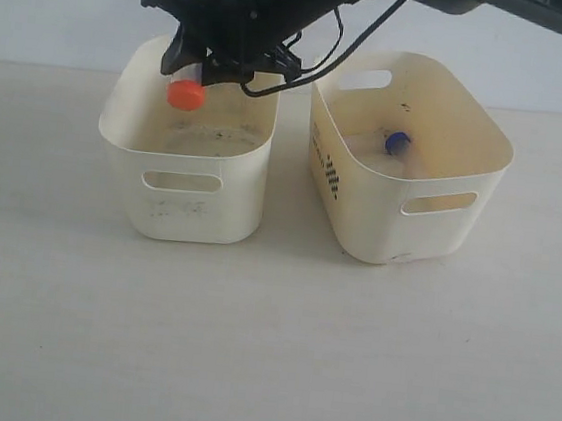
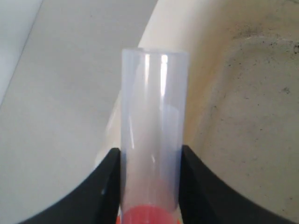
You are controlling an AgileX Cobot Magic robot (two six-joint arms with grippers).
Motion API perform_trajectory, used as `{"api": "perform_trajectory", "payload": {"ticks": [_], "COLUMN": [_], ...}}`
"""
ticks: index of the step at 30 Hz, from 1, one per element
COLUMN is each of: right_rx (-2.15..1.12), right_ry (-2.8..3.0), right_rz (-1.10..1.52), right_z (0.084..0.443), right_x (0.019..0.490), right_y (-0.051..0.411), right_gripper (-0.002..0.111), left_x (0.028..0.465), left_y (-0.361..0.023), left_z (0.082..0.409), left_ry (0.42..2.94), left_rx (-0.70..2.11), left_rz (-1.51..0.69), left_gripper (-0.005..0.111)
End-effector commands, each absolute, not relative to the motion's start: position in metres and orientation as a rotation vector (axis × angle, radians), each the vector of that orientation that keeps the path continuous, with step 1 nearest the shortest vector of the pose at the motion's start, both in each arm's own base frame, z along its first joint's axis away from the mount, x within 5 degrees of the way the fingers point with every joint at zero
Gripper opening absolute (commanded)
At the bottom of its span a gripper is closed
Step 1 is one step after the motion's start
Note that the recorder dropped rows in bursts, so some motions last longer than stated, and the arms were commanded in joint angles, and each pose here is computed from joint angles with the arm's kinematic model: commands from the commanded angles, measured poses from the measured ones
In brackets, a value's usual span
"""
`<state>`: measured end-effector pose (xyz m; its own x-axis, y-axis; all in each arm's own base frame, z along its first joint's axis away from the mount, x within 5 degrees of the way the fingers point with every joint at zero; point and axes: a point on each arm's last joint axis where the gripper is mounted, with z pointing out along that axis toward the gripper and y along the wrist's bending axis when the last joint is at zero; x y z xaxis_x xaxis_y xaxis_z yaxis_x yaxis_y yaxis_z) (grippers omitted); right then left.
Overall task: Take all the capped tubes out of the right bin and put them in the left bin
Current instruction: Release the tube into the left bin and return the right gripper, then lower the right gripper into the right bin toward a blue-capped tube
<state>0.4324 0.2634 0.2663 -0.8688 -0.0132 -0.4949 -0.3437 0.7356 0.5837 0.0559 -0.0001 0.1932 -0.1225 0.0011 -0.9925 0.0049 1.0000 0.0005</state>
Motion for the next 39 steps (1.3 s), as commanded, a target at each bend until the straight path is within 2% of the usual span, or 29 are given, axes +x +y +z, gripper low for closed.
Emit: {"api": "perform_trajectory", "payload": {"ticks": [1, 3, 5, 7, 10, 15, 16, 21, 27, 32, 39], "right_rx": [-0.297, -0.290, -0.309, -0.318, -0.322, -0.360, -0.375, -0.347, -0.223, -0.202, -0.211], "right_ry": [2.503, 2.516, 2.526, 2.541, 2.539, 2.539, 2.543, 2.599, 2.673, 2.670, 2.812], "right_rz": [0.948, 0.950, 0.946, 0.948, 0.954, 0.887, 0.845, 0.585, 0.225, 0.196, 0.141], "right_z": [0.259, 0.257, 0.256, 0.258, 0.273, 0.306, 0.308, 0.310, 0.296, 0.288, 0.248], "right_x": [0.432, 0.432, 0.431, 0.430, 0.433, 0.437, 0.439, 0.448, 0.458, 0.463, 0.469], "right_y": [0.264, 0.264, 0.264, 0.262, 0.249, 0.207, 0.198, 0.149, 0.119, 0.118, 0.118], "right_gripper": [0.070, 0.088, 0.087, 0.079, 0.057, 0.007, 0.000, 0.000, 0.000, 0.000, 0.000], "left_x": [0.056, 0.056, 0.056, 0.056, 0.056, 0.056, 0.056, 0.056, 0.056, 0.056, 0.056], "left_y": [0.000, 0.000, 0.000, 0.000, 0.000, 0.000, 0.000, 0.000, 0.000, 0.000, 0.000], "left_z": [0.195, 0.195, 0.195, 0.195, 0.195, 0.195, 0.195, 0.195, 0.195, 0.195, 0.195], "left_ry": [1.686, 1.686, 1.686, 1.686, 1.686, 1.686, 1.686, 1.686, 1.686, 1.686, 1.686], "left_rx": [-0.008, -0.008, -0.008, -0.008, -0.008, -0.008, -0.008, -0.008, -0.008, -0.008, -0.008], "left_rz": [-0.016, -0.016, -0.016, -0.016, -0.016, -0.016, -0.016, -0.016, -0.016, -0.016, -0.016], "left_gripper": [0.004, 0.004, 0.004, 0.004, 0.004, 0.004, 0.004, 0.004, 0.004, 0.004, 0.004]}}
